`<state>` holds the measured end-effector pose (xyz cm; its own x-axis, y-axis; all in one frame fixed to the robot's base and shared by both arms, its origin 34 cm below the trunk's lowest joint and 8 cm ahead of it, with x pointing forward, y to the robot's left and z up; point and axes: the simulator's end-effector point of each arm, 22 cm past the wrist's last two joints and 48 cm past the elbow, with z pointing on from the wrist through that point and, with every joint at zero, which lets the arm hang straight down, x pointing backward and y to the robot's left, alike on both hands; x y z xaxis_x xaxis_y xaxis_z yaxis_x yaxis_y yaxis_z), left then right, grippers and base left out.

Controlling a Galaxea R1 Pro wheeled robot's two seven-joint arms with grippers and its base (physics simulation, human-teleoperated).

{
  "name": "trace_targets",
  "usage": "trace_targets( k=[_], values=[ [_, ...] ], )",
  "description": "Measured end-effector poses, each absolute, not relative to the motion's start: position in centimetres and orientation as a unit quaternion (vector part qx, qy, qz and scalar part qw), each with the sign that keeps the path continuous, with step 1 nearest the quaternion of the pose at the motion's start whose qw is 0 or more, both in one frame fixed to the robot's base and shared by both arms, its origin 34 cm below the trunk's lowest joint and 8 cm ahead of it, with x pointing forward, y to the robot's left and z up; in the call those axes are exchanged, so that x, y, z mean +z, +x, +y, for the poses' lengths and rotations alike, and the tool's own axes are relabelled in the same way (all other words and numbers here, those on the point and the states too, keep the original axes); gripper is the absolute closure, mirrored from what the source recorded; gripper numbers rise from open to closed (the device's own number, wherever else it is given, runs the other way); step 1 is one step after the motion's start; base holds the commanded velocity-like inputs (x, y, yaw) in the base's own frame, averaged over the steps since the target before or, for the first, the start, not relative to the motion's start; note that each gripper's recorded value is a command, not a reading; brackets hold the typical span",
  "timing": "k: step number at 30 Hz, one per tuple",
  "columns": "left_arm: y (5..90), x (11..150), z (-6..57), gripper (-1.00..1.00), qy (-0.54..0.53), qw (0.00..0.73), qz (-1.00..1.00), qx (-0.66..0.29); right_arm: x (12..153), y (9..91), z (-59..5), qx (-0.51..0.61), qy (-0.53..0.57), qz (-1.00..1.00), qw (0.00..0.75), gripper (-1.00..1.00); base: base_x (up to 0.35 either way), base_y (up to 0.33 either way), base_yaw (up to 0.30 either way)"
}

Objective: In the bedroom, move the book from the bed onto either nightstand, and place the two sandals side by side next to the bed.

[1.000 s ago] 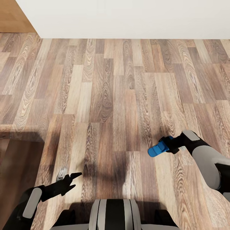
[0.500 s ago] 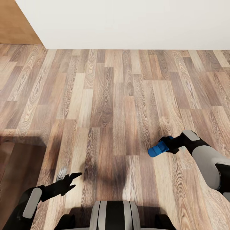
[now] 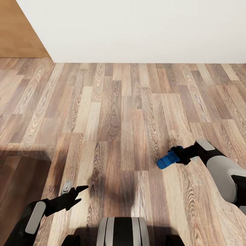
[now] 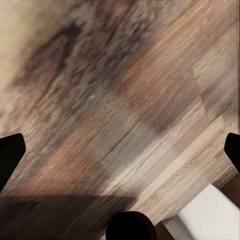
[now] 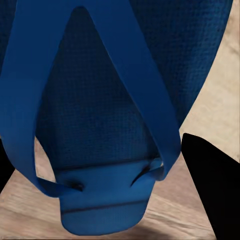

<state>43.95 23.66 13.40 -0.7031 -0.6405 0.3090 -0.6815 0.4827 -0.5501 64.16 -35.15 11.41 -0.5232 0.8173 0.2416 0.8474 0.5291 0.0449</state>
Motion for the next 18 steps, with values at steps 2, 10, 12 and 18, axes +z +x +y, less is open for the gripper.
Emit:
trace_targets(
  k=[2, 10, 12, 18],
  values=[
    [44.2, 13.7, 23.5, -1.00, 0.382, 0.028, -0.860, 0.336, 12.0, 65.0, -34.8, -0.096, -0.480, -0.867, 0.086, 1.00, 0.000, 0.000, 0.000],
    [45.2, 14.9, 23.2, -1.00, 0.376, 0.016, -0.861, 0.343, 15.5, 70.2, -35.9, -0.193, -0.488, -0.851, 0.000, 1.00, 0.000, 0.000, 0.000],
    [45.5, 15.3, 23.2, -1.00, 0.374, 0.012, -0.861, 0.345, 16.7, 71.8, -36.0, -0.225, -0.484, -0.845, -0.027, 1.00, 0.000, 0.000, 0.000],
    [46.3, 16.2, 23.0, -1.00, 0.371, 0.003, -0.860, 0.351, 19.2, 73.8, -35.5, -0.272, -0.442, -0.852, -0.074, 1.00, 0.000, 0.000, 0.000]
  ],
)
